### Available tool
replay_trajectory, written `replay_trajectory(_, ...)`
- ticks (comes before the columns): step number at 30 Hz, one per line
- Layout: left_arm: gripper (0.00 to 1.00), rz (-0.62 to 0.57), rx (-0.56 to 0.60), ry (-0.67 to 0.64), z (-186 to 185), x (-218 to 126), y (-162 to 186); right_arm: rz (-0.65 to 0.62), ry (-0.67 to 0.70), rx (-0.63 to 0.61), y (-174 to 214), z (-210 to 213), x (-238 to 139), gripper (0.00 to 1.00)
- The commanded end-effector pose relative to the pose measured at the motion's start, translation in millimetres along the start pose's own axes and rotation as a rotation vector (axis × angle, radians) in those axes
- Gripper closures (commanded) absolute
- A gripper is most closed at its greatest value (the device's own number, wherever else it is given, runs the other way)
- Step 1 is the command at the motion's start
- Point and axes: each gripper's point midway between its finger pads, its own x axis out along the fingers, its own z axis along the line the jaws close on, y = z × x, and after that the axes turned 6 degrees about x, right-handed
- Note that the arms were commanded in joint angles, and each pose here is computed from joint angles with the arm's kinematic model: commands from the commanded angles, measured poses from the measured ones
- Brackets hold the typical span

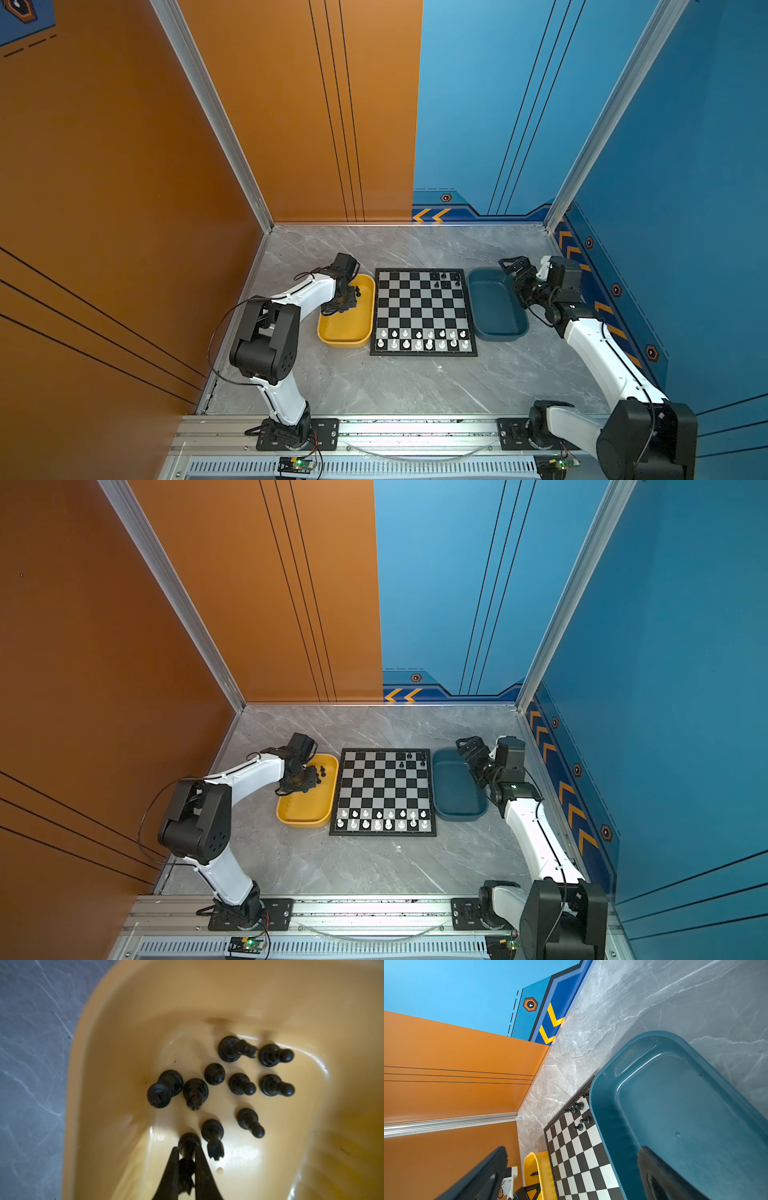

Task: Set up the chess pieces on the board
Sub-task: 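Lower the left gripper and close on a black piece in the tray, then lift the black piece and carry it to the board's far edge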

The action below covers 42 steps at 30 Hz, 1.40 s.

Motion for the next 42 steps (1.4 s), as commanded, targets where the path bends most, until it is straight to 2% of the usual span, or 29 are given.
replay_trajectory(1, 1.0, -0.017, -0.002, 0.023, 0.2, -14.8, -1.9, -0.02, 0.005, -0.03, -4.8, 5.9, -1.4, 0.0)
replay_trajectory(11, 1.0, -0.157, 0.025, 0.062, -6.2, -83.4, -27.9, -0.01, 0.002, -0.029, -4.6, 6.2, 2.4, 0.0)
replay_trajectory(16, 1.0, -0.221, 0.065, 0.126, -32.5, -111.1, -48.4, -0.003, 0.005, -0.03, -3.8, 5.1, 4.4, 0.0)
replay_trajectory(20, 1.0, -0.26, 0.125, 0.177, -68.6, -123.7, -69.0, 0.002, 0.002, -0.031, -3.9, 5.5, 4.7, 0.0)
replay_trajectory(26, 1.0, -0.265, 0.229, 0.251, -134.8, -118.2, -93.1, 0.0, 0.0, -0.033, -5.1, 5.1, 1.5, 0.0)
replay_trajectory(32, 1.0, -0.229, 0.328, 0.295, -195.1, -91.5, -106.6, -0.017, 0.004, -0.029, -10.3, 1.8, -4.3, 0.0)
replay_trajectory(42, 1.0, -0.171, 0.412, 0.316, -250.7, -50.1, -106.9, -0.027, 0.012, -0.016, -16.1, -4.7, -5.7, 0.0)
